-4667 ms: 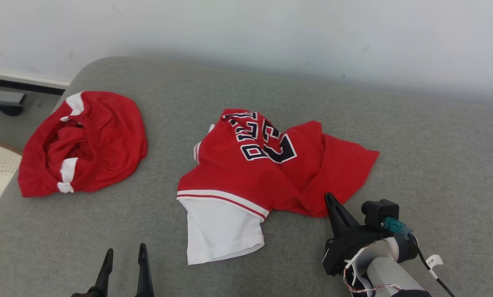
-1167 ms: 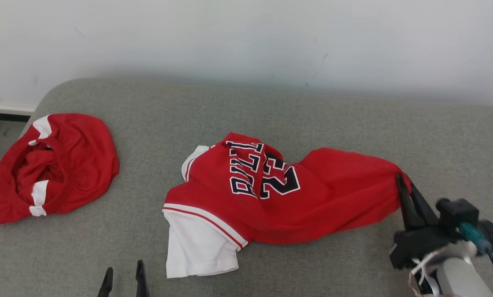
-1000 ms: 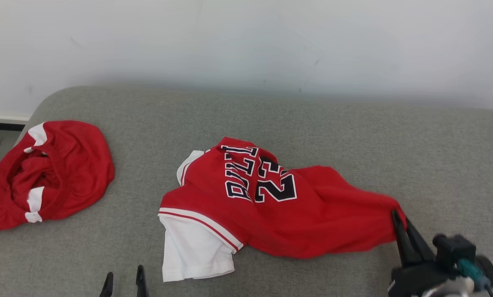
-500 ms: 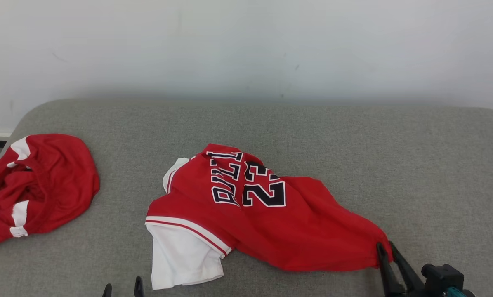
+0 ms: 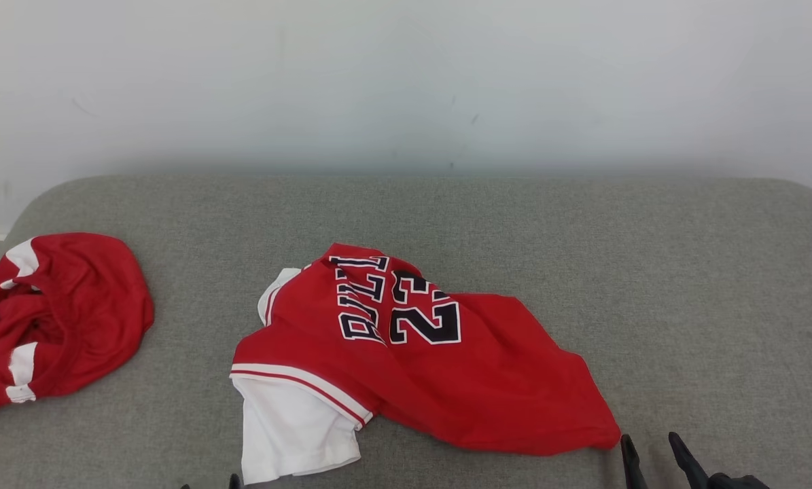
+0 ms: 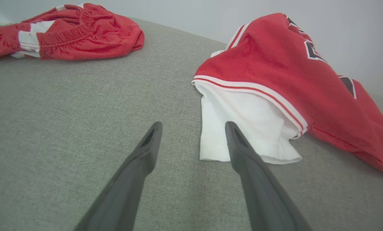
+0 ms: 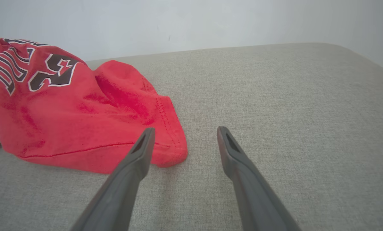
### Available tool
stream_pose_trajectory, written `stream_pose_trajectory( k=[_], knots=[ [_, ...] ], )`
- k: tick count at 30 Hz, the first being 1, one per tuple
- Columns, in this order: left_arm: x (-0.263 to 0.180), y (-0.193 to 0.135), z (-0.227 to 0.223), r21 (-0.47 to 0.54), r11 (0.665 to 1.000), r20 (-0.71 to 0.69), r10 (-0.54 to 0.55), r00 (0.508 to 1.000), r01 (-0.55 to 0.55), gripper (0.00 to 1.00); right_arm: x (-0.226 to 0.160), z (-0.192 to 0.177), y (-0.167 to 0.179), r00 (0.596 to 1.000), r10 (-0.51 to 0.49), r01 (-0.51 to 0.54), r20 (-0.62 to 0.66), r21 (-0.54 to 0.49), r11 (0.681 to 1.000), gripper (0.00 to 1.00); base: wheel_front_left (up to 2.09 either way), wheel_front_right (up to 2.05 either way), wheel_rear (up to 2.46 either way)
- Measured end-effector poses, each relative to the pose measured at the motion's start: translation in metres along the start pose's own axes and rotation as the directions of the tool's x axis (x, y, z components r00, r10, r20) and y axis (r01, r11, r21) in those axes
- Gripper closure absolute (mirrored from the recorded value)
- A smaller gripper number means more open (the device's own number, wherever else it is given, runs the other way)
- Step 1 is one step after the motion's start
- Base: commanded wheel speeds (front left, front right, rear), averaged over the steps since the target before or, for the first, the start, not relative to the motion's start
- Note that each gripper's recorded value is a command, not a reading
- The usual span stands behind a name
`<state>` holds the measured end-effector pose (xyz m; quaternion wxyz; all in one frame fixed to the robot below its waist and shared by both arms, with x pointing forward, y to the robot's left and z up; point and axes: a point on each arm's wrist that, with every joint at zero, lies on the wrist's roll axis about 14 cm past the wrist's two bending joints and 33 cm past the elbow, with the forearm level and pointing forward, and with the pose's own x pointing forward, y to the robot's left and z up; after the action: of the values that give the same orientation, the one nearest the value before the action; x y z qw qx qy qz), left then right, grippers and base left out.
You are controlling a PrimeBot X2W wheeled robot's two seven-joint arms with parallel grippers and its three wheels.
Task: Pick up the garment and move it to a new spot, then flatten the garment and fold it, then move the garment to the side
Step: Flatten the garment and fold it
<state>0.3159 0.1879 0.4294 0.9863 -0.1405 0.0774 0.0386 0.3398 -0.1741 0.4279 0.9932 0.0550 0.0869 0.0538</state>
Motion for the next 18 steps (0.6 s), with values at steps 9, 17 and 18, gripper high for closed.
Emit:
stream_pose_trajectory(
  k=[9, 17, 18],
  knots=[
    [0.017, -0.007, -0.028, 0.041, 0.998, -0.106, -0.05, 0.993, 0.054, 0.0, 0.024, -0.011, -0.001, 0.998, 0.008, -0.009, -0.061, -0.03, 1.0, 0.0, 0.0, 0.0, 0.0],
    [0.032, -0.008, -0.049, 0.044, 0.997, -0.189, -0.06, 0.98, 0.069, 0.0, 0.038, -0.033, 0.006, 0.988, 0.033, -0.038, -0.153, -0.036, 0.999, 0.0, 0.0, 0.0, 0.0],
    [0.033, -0.007, -0.05, 0.038, 0.997, -0.193, -0.054, 0.98, 0.063, 0.0, 0.038, -0.036, 0.006, 0.986, 0.034, -0.041, -0.164, -0.037, 0.998, 0.0, 0.0, 0.0, 0.0]
  ],
)
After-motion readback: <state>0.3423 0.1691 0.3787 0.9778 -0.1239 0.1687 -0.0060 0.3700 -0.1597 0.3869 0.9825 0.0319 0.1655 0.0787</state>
